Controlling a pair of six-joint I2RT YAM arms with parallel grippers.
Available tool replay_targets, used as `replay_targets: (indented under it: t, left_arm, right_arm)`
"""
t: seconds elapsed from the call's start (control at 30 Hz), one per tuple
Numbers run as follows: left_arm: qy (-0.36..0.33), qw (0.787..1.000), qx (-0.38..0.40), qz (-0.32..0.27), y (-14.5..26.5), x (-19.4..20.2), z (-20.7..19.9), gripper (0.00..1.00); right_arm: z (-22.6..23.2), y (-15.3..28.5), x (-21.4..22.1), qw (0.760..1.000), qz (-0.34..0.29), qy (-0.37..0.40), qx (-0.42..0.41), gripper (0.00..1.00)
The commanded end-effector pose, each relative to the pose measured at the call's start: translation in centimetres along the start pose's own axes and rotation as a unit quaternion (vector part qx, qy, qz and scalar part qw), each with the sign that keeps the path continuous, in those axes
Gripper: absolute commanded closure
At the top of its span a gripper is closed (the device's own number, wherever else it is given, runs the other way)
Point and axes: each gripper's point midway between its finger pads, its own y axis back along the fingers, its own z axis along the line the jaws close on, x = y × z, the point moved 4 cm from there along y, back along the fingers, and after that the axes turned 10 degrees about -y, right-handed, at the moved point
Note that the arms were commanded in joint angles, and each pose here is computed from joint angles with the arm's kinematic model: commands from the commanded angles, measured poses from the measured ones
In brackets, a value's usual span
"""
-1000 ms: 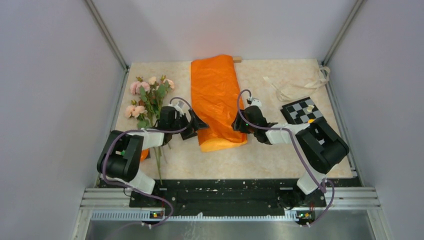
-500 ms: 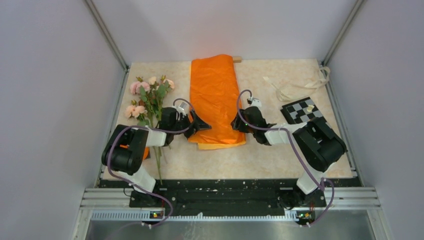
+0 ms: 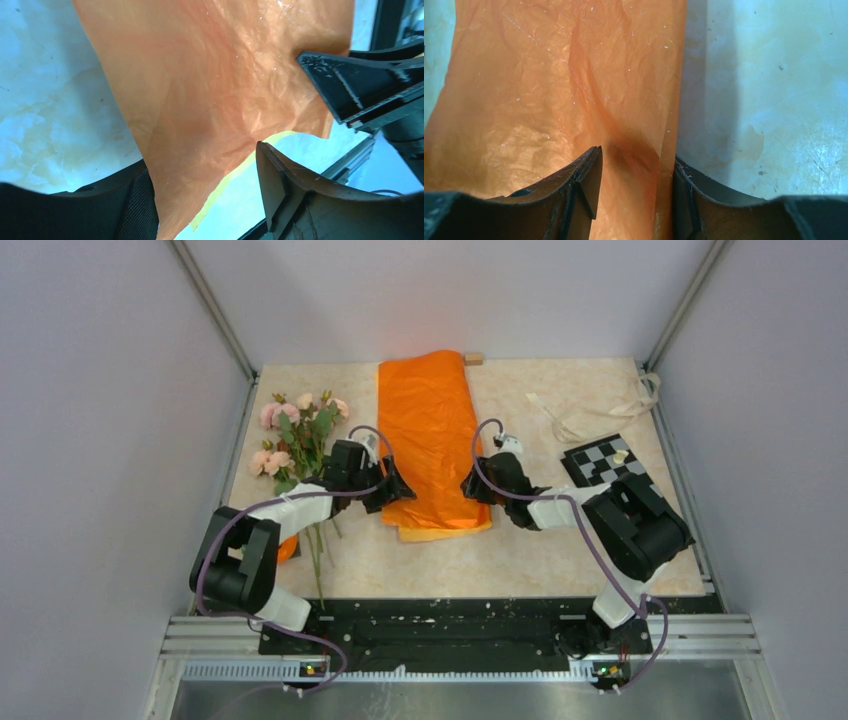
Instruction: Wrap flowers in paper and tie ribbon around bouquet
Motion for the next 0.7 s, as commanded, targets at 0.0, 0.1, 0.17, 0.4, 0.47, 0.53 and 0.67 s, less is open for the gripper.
replay_targets:
  t: [0.0,0.1,0.17,0.4,0.47,0.53,0.67]
  left_arm:
    - [-0.033,0.998,-0.052,0.011,-0.1,-0.4,-0.5,0.33]
    - [-0.062,0.991,-0.115,0.005,0.3,-0.9,-0.5,0.33]
    - [-0.081,0.987,-0.137,0.005,0.5,-1.6,-1.3,0.33]
    - [-0.104,0.977,-0.181,0.045,-0.7,-0.9,-1.8,0.35]
    - [-0.11,0.975,-0.184,0.051,-0.9,-0.9,-1.9,0.4]
    - [-0.11,0.976,-0.18,0.047,-1.1,-1.1,-2.1,0.59]
    - [-0.101,0.976,-0.19,0.018,-0.6,-2.0,-2.3,1.0]
  right_arm:
    - [-5.4,0.5,4.6,0.99,0.087,0.035,0.104,0.51]
    - [-5.6,0.5,4.5,0.99,0.085,0.038,0.11,0.5]
    - [-5.6,0.4,4.6,0.989,0.087,0.04,0.111,0.5]
    - [-5.8,0.4,4.8,0.988,0.093,0.044,0.116,0.49]
    - [-6.0,0.4,4.9,0.987,0.094,0.046,0.119,0.49]
    - [-5.9,0.5,5.0,0.988,0.096,0.046,0.114,0.49]
    - [-5.3,1.0,4.7,0.99,0.094,0.046,0.096,0.42]
